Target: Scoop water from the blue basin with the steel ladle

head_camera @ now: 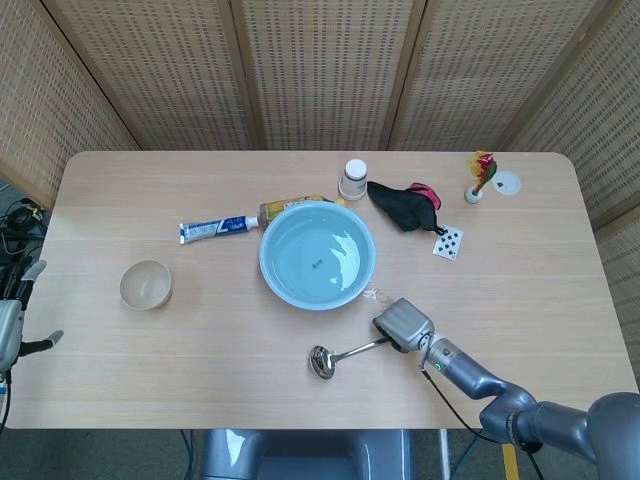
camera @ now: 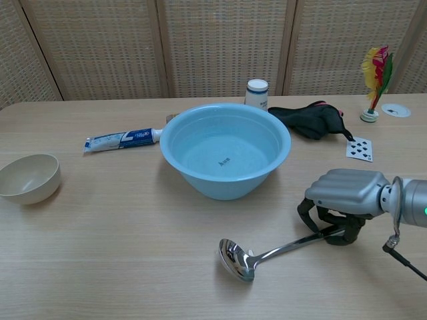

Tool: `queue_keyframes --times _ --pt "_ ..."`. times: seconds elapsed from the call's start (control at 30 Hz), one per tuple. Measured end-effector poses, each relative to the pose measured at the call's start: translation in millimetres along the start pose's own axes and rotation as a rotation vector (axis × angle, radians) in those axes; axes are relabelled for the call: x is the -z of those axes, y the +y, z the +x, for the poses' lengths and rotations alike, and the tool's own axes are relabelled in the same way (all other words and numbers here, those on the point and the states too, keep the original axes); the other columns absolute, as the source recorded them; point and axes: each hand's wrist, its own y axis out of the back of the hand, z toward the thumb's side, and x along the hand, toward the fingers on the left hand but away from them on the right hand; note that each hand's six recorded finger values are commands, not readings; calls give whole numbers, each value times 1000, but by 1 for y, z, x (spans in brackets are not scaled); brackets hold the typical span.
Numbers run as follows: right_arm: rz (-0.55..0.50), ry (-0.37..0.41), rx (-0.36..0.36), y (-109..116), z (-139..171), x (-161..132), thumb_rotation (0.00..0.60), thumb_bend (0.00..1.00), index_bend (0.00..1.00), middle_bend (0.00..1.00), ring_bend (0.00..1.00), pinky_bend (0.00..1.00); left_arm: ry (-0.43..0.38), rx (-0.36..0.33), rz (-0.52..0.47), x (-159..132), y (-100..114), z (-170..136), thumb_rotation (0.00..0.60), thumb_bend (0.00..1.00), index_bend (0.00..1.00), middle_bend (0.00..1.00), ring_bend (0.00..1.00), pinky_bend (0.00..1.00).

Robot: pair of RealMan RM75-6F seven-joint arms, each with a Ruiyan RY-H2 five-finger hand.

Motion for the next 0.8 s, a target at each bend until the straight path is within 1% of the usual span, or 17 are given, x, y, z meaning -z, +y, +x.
queue_keyframes --times 0.13,0.27,0.5,0.8 --pt "-4 -1 -3 -2 0 0 600 531 598 942 979 1000 0 2 0 0 0 0 600 0 0 0 0 0" --pt "-16 -5 -8 -4 0 1 600 601 661 942 979 1000 1 2 0 0 -1 0 600 0 0 0 0 0" --pt "-76 -19 -2 -4 3 5 600 637 751 946 979 1000 -1 5 -1 0 -1 0 600 0 0 0 0 0" --pt "-142 -66 15 8 19 25 600 670 775 947 979 1000 -12 8 -1 -3 -2 -1 600 0 0 0 0 0"
